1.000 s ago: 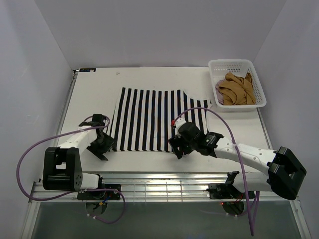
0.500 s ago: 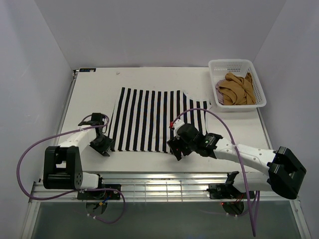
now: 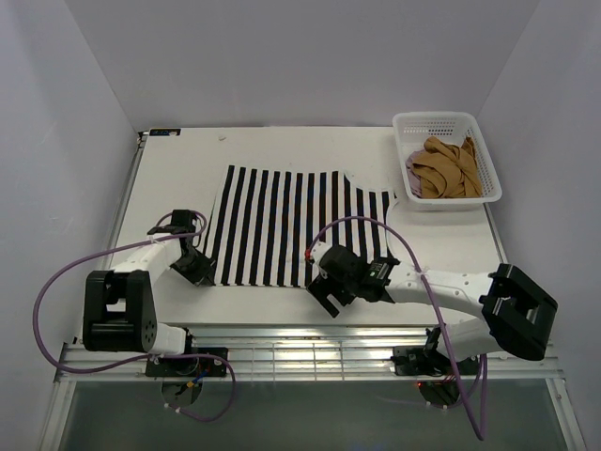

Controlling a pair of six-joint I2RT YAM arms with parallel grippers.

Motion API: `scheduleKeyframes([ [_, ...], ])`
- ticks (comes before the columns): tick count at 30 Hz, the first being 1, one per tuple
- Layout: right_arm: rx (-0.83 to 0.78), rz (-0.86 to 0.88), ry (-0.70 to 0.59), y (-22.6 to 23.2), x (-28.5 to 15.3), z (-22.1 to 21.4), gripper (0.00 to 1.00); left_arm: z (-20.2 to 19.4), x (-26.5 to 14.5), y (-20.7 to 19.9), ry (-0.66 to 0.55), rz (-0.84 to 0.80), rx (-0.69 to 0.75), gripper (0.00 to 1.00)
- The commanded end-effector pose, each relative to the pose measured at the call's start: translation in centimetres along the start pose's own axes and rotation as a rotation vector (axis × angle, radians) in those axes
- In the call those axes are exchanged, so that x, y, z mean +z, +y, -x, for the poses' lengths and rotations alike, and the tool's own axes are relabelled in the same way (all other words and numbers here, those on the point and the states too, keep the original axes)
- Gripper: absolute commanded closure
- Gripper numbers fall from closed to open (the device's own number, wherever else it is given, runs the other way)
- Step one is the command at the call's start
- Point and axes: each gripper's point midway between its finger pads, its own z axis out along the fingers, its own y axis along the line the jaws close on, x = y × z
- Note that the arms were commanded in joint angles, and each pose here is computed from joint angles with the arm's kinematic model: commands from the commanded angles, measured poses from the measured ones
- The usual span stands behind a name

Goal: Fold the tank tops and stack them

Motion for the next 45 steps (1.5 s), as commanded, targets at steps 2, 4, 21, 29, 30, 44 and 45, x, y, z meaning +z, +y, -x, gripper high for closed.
scheduleKeyframes([
  [2,-0.026,0.007,-0.017,0.5,0.1,1.2,0.12,1.6,0.8,0.1,-0.104,-0.020,-0.004,1.00],
  [4,-0.028,0.010,-0.011,0.6,0.4,1.1,0.19,1.7,0.7,0.3,-0.113,-0.014,-0.006,1.00],
  [21,-0.017,-0.118,-0.006,-1.4,1.6,1.2,0.92,2.6,-1.8,-0.9,-0.180,-0.105,-0.044,1.00],
  [29,-0.027,-0.120,-0.071,-1.7,-0.7,3.7,0.92,2.9,-4.5,-3.1,-0.190,-0.235,-0.016,1.00],
  [30,-0.022,-0.125,-0.089,-1.8,-1.2,4.4,0.92,2.9,-4.6,-3.3,-0.187,-0.241,-0.014,1.00],
  [44,0.004,-0.210,-0.122,-6.0,-2.9,7.6,0.92,5.5,-7.3,-7.3,-0.215,-0.307,-0.030,1.00],
  [45,0.006,-0.199,-0.122,-6.1,-2.9,7.8,0.92,5.9,-7.7,-7.8,-0.219,-0.319,-0.029,1.00],
])
